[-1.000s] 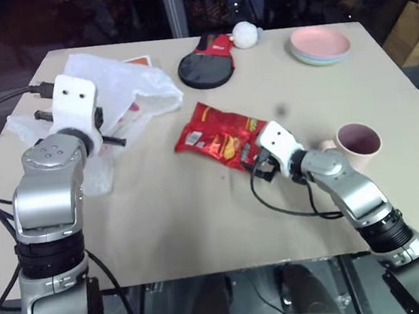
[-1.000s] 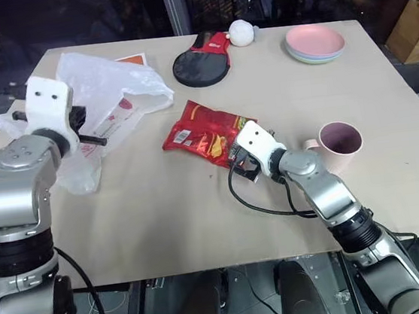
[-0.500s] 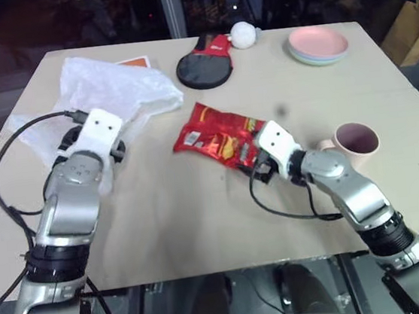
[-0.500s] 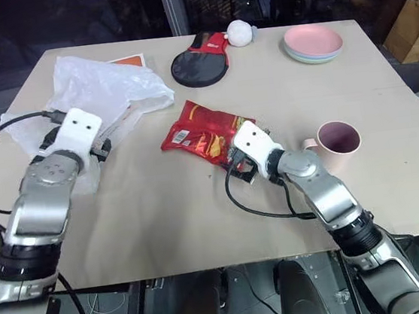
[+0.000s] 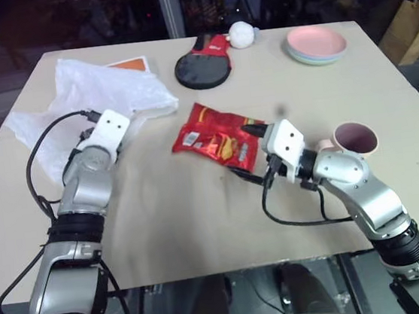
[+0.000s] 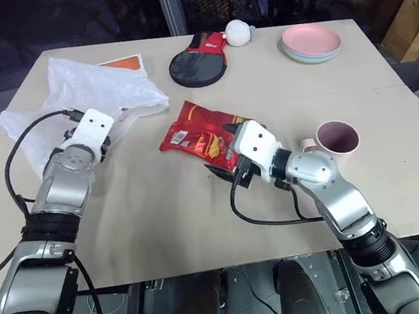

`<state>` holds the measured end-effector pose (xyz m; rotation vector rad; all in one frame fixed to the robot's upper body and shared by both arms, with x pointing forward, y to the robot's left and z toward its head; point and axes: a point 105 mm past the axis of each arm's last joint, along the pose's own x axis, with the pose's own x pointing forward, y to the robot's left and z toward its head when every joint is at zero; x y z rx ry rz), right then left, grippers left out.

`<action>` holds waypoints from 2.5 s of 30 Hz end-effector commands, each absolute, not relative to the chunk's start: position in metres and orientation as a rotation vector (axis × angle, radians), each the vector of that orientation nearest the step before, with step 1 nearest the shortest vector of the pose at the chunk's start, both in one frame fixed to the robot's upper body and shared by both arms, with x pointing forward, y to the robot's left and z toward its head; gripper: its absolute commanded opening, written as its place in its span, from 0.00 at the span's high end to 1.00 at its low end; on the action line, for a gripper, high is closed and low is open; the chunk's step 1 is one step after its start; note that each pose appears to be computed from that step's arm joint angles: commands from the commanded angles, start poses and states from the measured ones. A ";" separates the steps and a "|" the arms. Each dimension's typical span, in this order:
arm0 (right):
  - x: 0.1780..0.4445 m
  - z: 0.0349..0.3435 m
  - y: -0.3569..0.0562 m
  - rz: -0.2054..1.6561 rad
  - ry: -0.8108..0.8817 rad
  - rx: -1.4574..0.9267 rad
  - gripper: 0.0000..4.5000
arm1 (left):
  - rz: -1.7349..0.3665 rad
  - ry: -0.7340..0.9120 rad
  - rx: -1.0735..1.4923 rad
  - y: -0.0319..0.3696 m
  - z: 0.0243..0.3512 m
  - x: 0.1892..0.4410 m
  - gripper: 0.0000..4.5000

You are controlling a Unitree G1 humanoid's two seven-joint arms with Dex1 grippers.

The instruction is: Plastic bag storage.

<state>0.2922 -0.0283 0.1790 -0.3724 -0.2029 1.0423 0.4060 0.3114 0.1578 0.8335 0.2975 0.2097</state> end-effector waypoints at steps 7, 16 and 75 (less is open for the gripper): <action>0.287 0.200 -0.025 1.046 -0.319 -0.332 0.00 | 0.287 0.079 0.786 0.317 0.212 0.408 1.00; 0.317 0.165 -0.041 0.923 -0.082 -0.329 0.00 | 0.109 0.096 0.543 0.280 0.261 0.388 1.00; 0.325 0.188 0.069 1.210 0.334 0.367 1.00 | -0.445 0.239 0.057 0.189 0.286 0.353 1.00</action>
